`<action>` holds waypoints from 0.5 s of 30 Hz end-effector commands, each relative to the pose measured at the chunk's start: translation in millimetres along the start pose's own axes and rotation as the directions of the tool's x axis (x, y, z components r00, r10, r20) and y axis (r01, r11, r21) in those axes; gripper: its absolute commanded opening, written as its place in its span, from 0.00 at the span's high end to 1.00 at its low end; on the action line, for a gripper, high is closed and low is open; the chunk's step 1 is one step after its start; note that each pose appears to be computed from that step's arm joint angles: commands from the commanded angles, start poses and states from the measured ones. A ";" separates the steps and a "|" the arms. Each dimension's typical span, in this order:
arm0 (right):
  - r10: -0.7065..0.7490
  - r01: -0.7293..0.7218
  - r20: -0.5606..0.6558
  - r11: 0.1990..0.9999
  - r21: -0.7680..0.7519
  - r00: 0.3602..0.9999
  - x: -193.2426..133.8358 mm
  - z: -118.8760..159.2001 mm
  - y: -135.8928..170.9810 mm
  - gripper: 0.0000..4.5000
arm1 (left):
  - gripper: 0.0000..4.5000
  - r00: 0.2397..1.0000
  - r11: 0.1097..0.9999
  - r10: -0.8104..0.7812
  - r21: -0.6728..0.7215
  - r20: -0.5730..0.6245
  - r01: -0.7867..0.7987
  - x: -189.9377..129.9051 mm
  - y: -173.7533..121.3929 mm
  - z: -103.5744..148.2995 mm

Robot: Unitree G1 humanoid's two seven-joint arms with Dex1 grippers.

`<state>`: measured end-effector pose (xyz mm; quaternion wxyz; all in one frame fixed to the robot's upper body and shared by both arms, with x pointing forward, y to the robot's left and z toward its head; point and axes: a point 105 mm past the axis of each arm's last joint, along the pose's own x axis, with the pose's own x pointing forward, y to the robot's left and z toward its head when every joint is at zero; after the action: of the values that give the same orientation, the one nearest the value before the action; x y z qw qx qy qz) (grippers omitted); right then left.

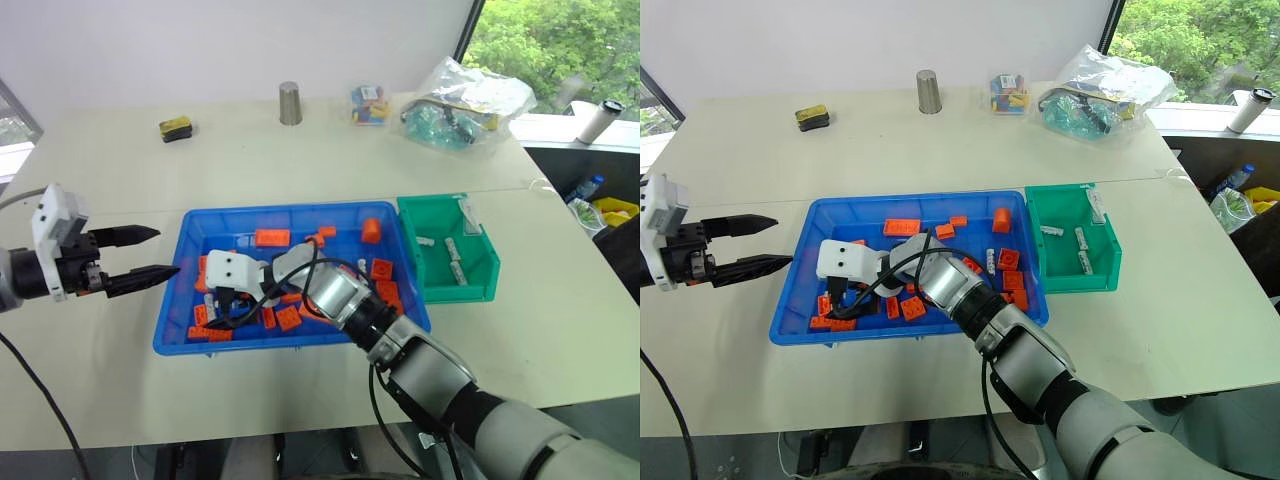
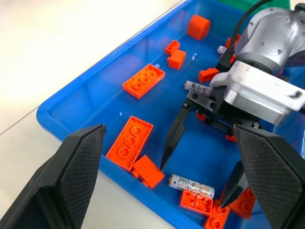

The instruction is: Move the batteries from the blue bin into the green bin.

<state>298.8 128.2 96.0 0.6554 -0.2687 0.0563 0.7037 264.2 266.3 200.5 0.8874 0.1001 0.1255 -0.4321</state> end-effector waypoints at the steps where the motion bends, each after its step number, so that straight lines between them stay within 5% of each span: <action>1: 0.012 -0.014 -0.045 0.999 -0.036 0.999 1.7 -12.0 0.1 0.09 | 0.00 1.000 0.999 0.021 0.049 0.014 -0.022 -7.8 -0.6 11.7; 15: 0.110 -0.111 -0.042 0.993 -0.032 0.993 -10.3 -22.1 1.4 0.09 | 0.00 0.999 0.998 0.033 0.053 0.015 -0.034 -9.4 0.2 12.7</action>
<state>306.6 112.1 91.1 0.6249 -0.2715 0.0598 0.7295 261.1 268.9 198.9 0.8904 0.1012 0.1287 -0.4247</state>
